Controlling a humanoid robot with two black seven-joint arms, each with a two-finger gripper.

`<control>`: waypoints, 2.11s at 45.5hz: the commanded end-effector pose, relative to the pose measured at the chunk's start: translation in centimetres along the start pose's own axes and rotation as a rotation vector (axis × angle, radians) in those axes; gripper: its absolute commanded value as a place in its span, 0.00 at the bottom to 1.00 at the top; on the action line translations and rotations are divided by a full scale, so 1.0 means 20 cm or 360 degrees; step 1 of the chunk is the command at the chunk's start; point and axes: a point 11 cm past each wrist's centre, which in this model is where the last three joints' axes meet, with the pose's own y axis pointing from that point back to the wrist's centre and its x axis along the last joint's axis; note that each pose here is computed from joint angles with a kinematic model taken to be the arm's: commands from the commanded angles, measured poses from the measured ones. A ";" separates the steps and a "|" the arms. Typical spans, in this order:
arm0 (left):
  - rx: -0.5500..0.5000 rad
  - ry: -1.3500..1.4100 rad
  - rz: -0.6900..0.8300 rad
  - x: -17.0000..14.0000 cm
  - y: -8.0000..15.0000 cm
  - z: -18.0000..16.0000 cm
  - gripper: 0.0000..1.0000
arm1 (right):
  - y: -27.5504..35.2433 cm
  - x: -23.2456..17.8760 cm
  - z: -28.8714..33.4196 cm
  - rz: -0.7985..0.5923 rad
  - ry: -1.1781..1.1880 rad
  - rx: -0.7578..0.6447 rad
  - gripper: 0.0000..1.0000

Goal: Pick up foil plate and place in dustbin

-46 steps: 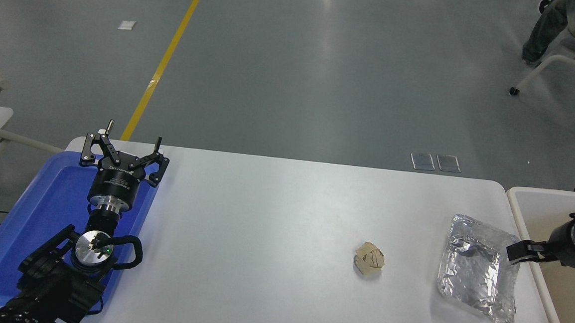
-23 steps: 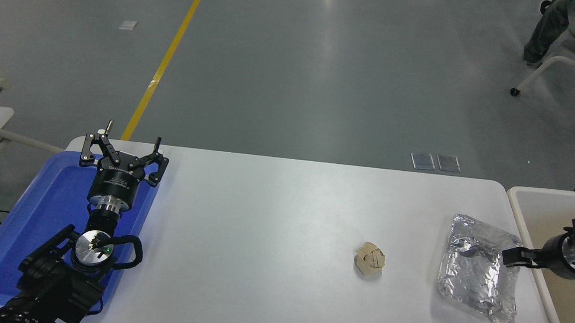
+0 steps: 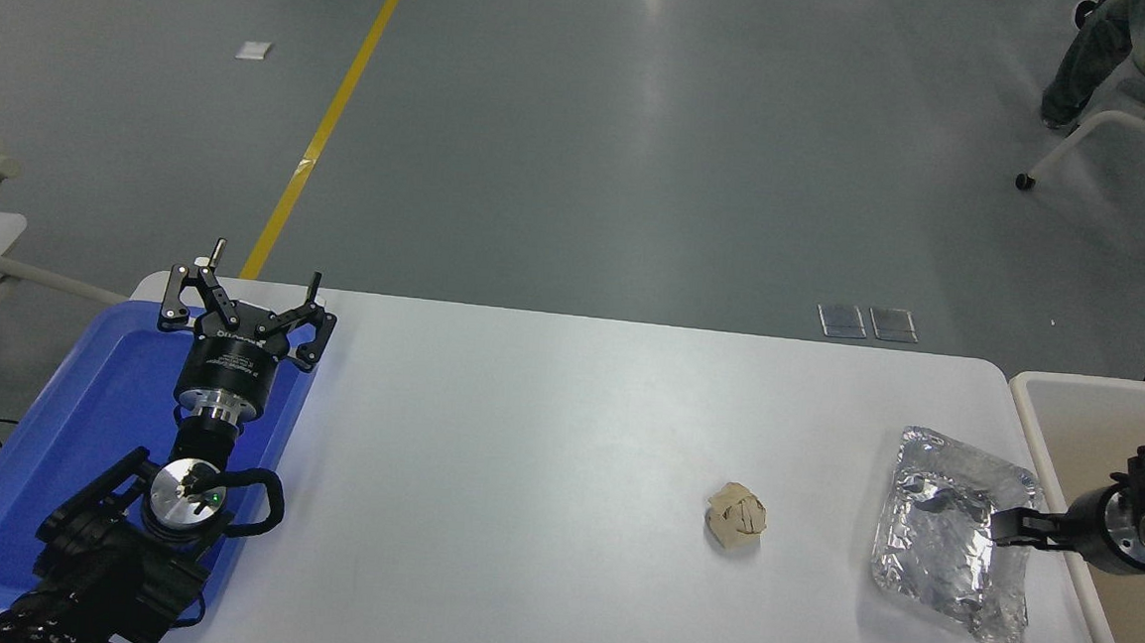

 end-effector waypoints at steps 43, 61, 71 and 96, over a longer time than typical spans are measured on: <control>0.0000 0.0000 0.0000 0.00 0.00 0.00 1.00 | -0.02 0.00 -0.10 0.0012 -0.0090 0.0102 0.00; 0.0000 0.0001 -0.0002 0.00 0.00 0.00 1.00 | 0.23 0.15 -0.04 0.0070 -0.0150 0.0157 0.00; 0.0001 -0.0001 -0.0003 0.00 0.00 0.00 1.00 | 0.42 0.19 -0.01 0.0063 -0.0108 0.0186 0.00; 0.0005 -0.0001 -0.0008 0.00 0.00 0.00 1.00 | 1.05 0.27 -0.08 0.0083 0.0092 0.0183 0.00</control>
